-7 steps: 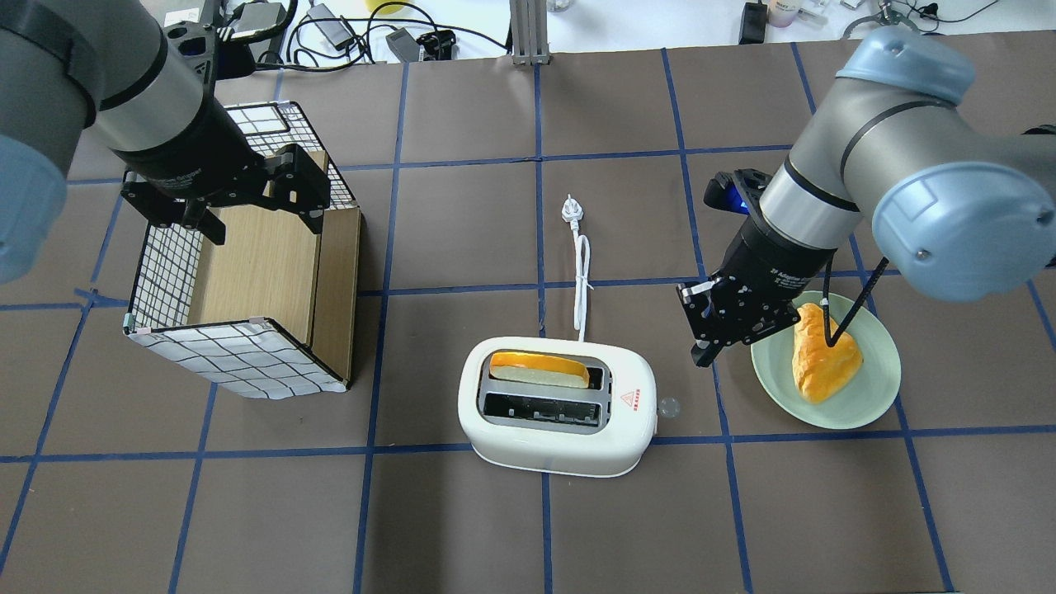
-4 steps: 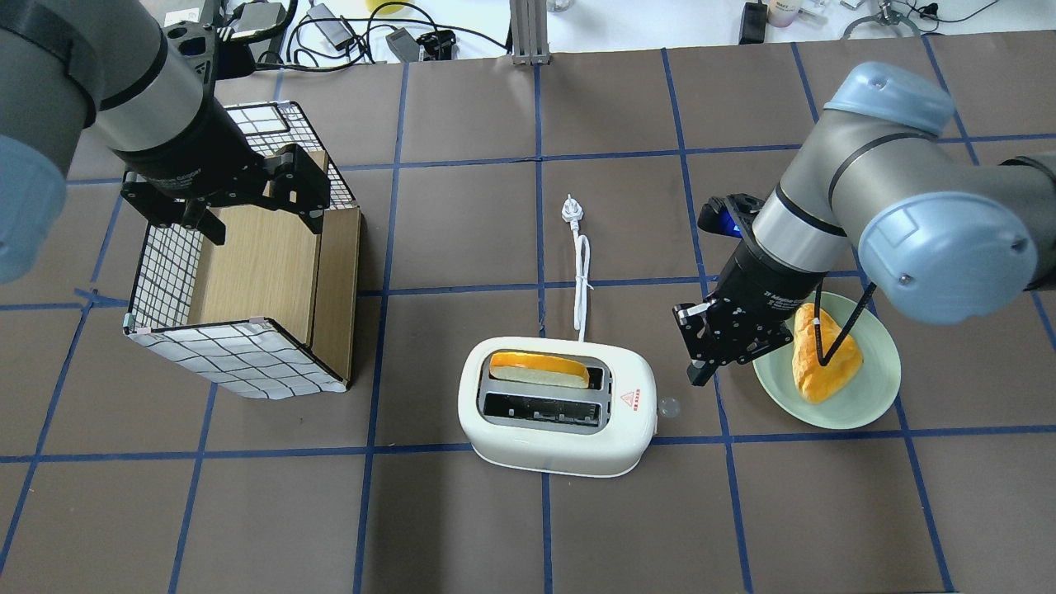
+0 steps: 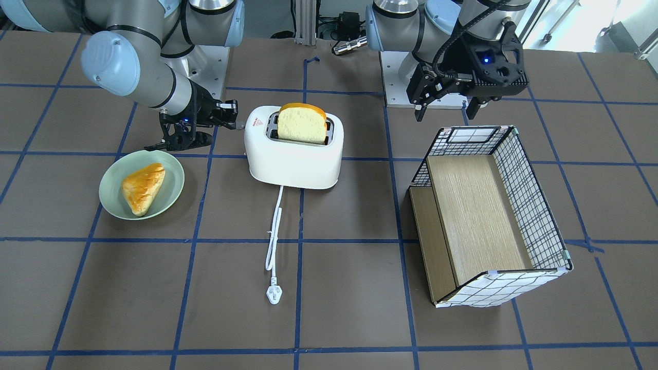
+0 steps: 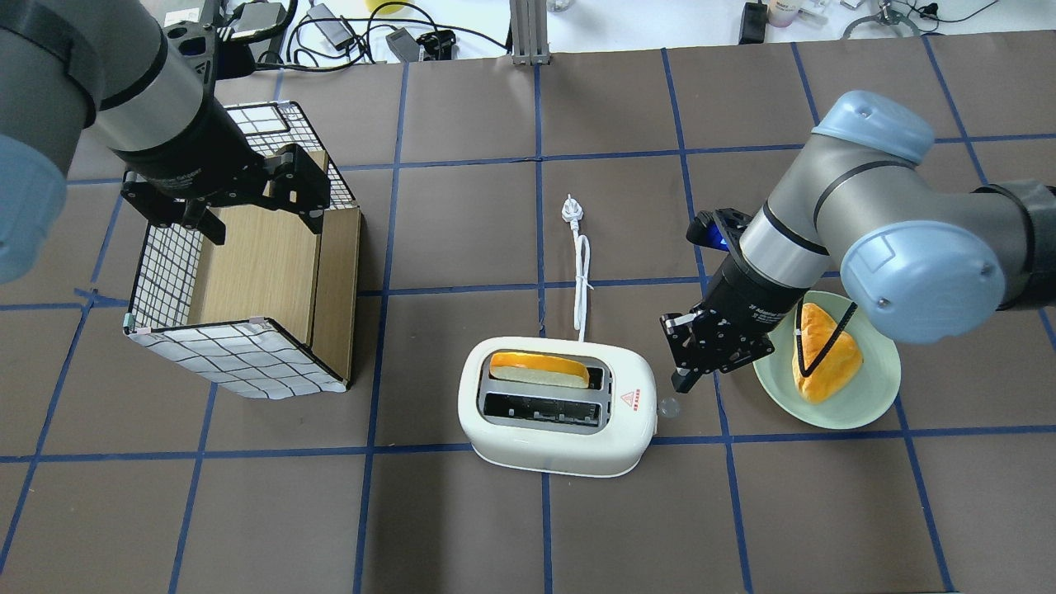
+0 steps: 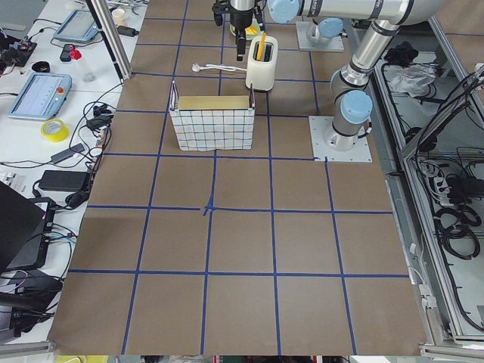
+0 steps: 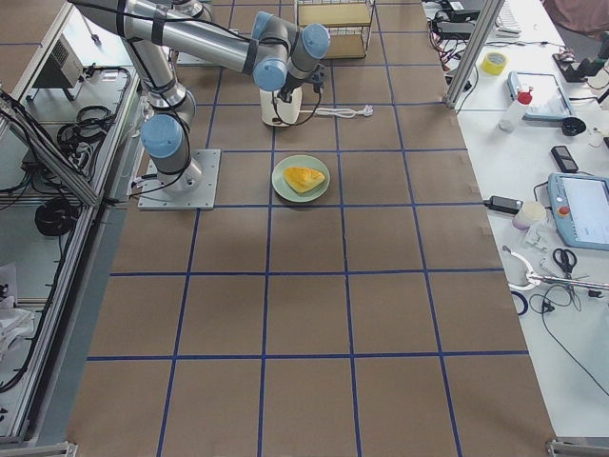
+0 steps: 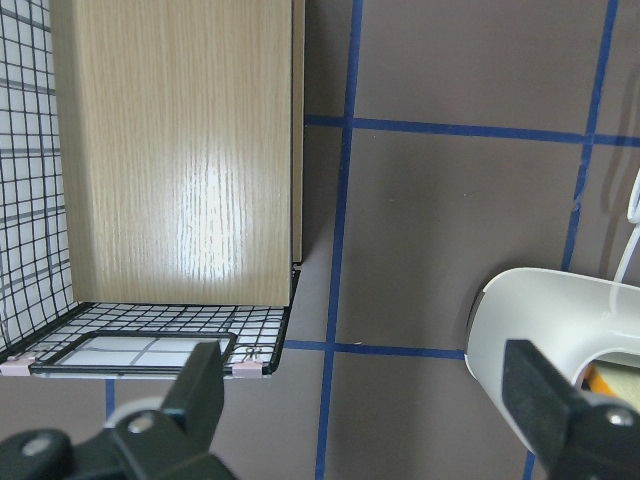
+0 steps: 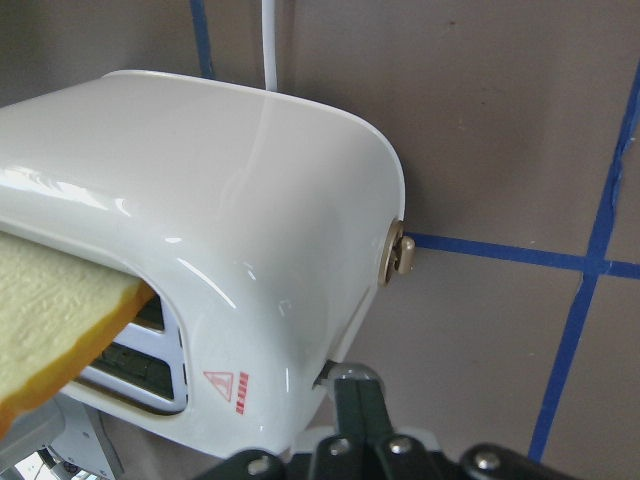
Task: Press toaster with right arm
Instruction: 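Press the toaster's side lever down with the right gripper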
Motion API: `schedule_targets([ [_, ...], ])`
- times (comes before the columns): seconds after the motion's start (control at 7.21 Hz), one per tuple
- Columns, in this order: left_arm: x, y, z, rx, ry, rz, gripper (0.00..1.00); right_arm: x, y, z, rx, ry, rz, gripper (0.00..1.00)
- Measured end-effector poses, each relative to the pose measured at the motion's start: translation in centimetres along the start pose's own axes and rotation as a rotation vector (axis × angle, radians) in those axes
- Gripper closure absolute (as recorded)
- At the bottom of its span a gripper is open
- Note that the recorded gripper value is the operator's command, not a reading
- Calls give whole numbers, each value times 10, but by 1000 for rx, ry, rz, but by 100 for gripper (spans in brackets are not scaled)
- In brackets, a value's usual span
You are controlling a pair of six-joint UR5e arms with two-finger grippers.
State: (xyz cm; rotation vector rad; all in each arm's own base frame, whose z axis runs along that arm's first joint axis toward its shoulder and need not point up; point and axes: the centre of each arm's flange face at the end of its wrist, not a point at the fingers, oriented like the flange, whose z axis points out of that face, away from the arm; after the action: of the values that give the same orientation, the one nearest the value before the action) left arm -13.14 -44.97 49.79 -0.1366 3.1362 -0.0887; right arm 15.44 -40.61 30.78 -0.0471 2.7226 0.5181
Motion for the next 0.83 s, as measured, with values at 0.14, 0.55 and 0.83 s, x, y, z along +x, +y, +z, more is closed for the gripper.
schedule_targets([
  [0.14,0,0,0,0,0,0,0,3,0,8,-10,-1,4,100],
  [0.55,0,0,0,0,0,0,0,6,0,16,-22,-2,9,100],
  [0.83,0,0,0,0,0,0,0,8,-2,20,-32,-2,13,100],
])
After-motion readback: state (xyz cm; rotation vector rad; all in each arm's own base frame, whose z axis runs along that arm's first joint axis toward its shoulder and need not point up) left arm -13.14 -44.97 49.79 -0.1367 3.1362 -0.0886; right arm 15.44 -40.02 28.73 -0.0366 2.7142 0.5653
